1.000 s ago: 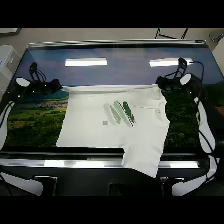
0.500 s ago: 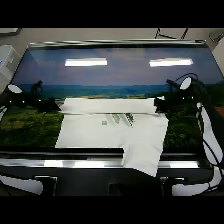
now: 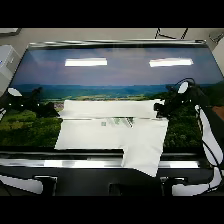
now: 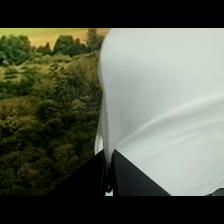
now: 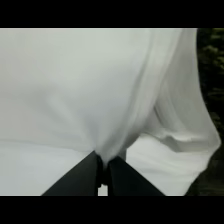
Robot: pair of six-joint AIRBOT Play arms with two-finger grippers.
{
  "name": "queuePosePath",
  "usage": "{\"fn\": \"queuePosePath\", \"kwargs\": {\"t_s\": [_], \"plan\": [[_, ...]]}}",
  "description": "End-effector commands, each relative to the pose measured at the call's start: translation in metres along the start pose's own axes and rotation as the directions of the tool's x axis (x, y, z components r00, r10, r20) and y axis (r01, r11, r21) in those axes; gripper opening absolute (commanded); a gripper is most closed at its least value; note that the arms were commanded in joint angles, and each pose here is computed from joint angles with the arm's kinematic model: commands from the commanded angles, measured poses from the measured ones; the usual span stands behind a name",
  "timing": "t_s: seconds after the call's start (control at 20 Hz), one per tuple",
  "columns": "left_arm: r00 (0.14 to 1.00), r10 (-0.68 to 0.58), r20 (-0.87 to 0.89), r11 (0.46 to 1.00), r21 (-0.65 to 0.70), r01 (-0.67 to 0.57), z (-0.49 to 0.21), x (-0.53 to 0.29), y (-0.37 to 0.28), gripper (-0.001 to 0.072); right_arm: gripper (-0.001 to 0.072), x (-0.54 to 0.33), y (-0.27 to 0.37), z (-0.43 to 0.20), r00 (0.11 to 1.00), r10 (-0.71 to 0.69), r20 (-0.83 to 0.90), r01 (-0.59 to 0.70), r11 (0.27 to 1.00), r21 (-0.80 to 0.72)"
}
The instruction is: Fold the clothes and pants, and hang the long-sleeved shirts on hangers.
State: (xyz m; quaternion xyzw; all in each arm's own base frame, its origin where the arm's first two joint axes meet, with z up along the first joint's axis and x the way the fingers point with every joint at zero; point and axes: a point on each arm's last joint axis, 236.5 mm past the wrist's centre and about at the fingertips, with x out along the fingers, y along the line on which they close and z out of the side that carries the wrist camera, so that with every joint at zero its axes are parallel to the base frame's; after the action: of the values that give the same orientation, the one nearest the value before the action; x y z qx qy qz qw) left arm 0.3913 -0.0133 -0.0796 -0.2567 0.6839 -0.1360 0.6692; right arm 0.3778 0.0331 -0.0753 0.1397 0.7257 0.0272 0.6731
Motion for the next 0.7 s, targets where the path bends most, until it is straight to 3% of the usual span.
{"fn": "queuePosePath", "kwargs": {"t_s": [0.0, 0.05, 0.1, 0.15, 0.2, 0.25, 0.45, 0.65], "plan": [[1.000, -0.005, -0.015, 0.999, -0.032, 0.004, -0.004, 0.014, 0.006, 0.0023, 0.0042, 0.007, -0.006, -0.008, 0.999, -0.019, -0.026, 0.020, 1.000, 0.021], [0.999, -0.024, -0.029, 0.999, -0.039, 0.023, -0.006, 0.017, 0.003, 0.0023, 0.0042, 0.008, -0.006, -0.008, 0.999, -0.019, -0.027, 0.019, 1.000, 0.021], [0.998, -0.051, -0.038, 0.998, -0.045, 0.049, -0.007, 0.018, -0.003, 0.0055, 0.0101, 0.007, -0.005, -0.006, 1.000, -0.015, -0.017, 0.015, 1.000, 0.022], [0.997, -0.069, -0.044, 0.997, -0.047, 0.067, -0.009, 0.015, -0.008, 0.0263, 0.0318, 0.003, -0.005, -0.004, 1.000, -0.015, -0.010, 0.015, 1.000, 0.027], [0.995, -0.077, -0.058, 0.996, -0.042, 0.075, -0.011, 0.009, -0.011, 0.0438, 0.0465, -0.005, -0.006, -0.004, 1.000, -0.011, -0.018, 0.011, 1.000, 0.026], [0.994, -0.085, -0.072, 0.996, -0.035, 0.083, -0.014, -0.001, -0.013, 0.0451, 0.0505, -0.019, -0.010, -0.005, 1.000, -0.006, -0.031, 0.007, 0.999, 0.037], [0.994, -0.013, -0.105, 0.999, -0.054, 0.008, -0.045, -0.042, 0.011, 0.0450, 0.0520, -0.067, -0.063, -0.038, 0.996, 0.021, -0.091, -0.007, 0.988, 0.156], [0.972, 0.030, -0.233, 0.993, -0.104, -0.056, -0.131, -0.005, 0.042, 0.0443, 0.0543, -0.048, -0.082, -0.100, 0.984, 0.056, -0.171, -0.014, 0.972, 0.234]]}}
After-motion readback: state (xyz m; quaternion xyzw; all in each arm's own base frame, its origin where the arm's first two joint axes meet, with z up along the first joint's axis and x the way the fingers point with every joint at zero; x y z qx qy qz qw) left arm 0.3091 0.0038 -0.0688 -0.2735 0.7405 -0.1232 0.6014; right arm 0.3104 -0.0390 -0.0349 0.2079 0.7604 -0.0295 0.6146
